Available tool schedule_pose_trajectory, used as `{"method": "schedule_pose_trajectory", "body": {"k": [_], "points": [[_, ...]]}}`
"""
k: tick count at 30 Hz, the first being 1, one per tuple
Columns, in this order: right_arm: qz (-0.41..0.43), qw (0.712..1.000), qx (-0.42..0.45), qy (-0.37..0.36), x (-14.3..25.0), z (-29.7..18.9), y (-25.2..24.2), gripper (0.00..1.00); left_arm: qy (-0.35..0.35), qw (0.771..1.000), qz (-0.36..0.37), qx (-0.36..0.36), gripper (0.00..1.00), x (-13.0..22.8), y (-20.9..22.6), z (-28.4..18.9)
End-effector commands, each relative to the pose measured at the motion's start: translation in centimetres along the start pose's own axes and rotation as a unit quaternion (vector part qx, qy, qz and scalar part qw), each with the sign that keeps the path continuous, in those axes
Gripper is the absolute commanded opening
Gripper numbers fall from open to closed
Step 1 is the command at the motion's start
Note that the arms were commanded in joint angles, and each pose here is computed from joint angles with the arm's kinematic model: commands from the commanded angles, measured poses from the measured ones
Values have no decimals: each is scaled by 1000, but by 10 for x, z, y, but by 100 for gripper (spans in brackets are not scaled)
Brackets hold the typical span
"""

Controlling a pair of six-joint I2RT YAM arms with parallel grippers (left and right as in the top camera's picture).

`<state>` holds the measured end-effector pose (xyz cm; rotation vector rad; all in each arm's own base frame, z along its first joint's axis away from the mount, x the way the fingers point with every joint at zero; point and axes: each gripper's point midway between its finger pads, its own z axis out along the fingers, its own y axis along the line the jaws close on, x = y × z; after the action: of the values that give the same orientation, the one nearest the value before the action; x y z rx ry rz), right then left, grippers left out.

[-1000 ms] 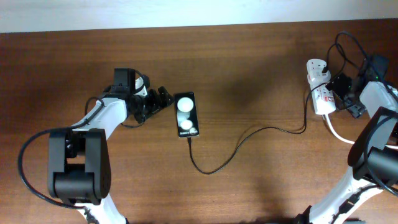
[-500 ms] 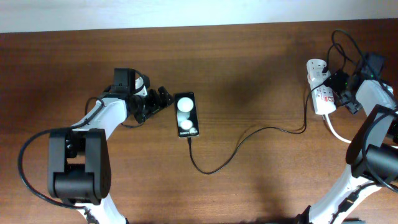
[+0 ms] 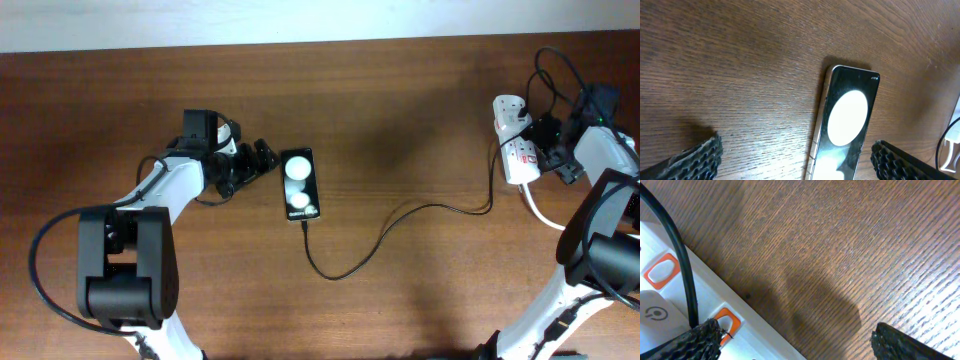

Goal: Plug charger to phone and switch on socket
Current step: 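Press the power strip's switch down with the right gripper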

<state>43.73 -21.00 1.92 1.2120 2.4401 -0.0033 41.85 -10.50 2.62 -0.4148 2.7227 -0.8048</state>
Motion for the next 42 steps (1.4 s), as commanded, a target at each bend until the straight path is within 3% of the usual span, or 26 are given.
{"method": "schedule_pose_trajectory", "body": {"k": [1, 11, 19, 42], "points": [[-21, 997, -29, 69, 41, 15, 13, 99, -8, 1000, 11, -2, 99, -1, -2, -5], [-20, 996, -22, 81, 46, 14, 9, 99, -8, 1000, 11, -2, 99, -1, -2, -5], [-142, 988, -36, 55, 27, -16, 6, 99, -8, 1000, 11, -2, 99, -1, -2, -5], [-141, 987, -32, 65, 31, -17, 4, 99, -8, 1000, 11, -2, 99, -1, -2, -5]]}}
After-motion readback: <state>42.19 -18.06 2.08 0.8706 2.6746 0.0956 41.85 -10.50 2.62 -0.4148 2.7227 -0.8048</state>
